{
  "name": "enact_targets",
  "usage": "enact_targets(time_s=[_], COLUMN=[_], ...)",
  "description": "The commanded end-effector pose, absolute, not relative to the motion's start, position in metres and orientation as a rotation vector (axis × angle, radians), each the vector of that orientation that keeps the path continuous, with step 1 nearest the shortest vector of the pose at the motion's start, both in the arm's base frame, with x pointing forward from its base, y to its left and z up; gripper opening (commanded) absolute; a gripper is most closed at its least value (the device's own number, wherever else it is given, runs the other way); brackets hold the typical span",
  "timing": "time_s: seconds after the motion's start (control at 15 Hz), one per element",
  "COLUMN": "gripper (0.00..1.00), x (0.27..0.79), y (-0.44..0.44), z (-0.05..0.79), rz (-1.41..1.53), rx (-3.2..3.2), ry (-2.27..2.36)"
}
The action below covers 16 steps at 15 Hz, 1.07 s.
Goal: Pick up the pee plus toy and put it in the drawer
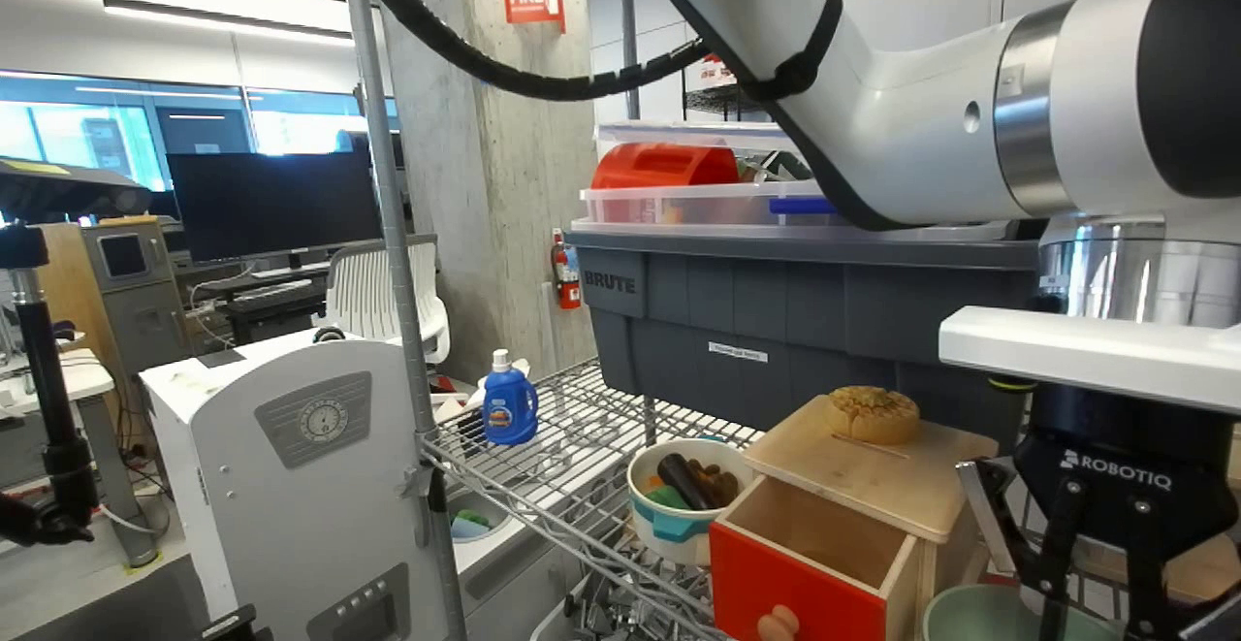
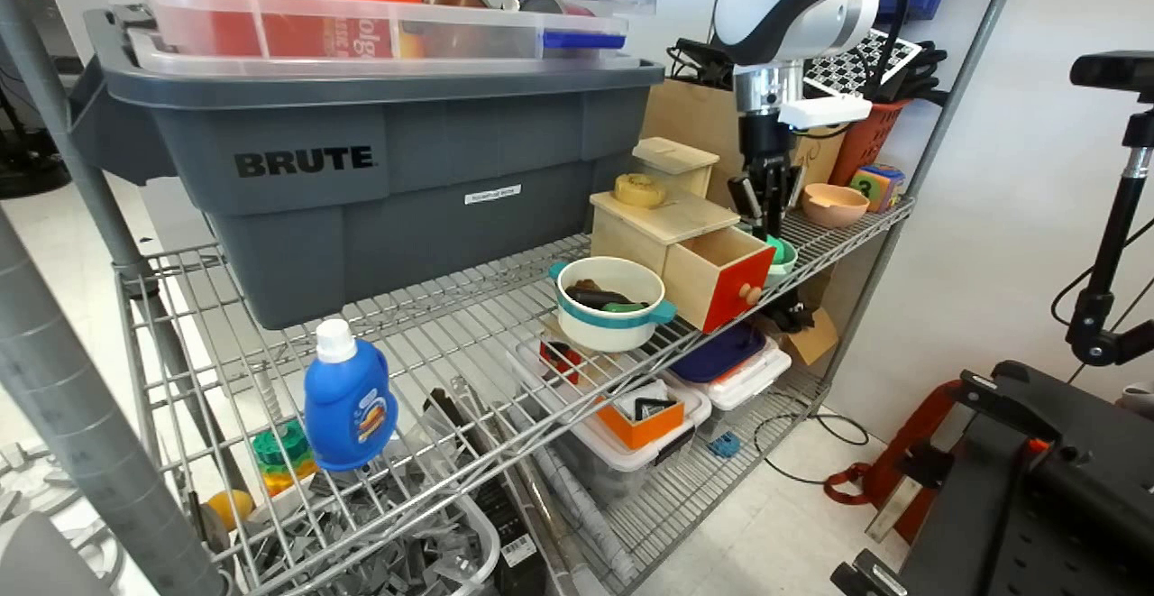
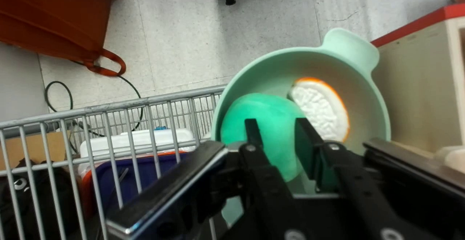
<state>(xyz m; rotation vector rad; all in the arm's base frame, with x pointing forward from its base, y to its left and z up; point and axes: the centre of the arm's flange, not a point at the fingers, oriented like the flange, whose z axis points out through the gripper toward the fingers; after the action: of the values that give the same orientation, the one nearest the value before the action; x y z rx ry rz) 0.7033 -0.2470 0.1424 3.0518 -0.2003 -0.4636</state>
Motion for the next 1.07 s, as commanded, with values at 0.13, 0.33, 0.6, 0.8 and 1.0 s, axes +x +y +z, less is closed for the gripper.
enact_targets(time_s=[0.13, 0.33, 0.6, 0.8, 1.0], gripper=[0.00, 0.00, 0.00, 0.00, 0.00], x=[0.714, 0.708, 0.689, 0.677, 0.668], y=[-0.248, -0.243, -0.221, -0.200, -0.184], z=[0.144, 0.149, 0.169, 0.189, 0.207], rz=[-0.473, -0.459, -0.416, -0.365, -0.315], rx=[3.045, 3.040, 3.036, 3.028, 3.026], ry=[-0.209, -0.203, -0.164, -0.129, -0.105])
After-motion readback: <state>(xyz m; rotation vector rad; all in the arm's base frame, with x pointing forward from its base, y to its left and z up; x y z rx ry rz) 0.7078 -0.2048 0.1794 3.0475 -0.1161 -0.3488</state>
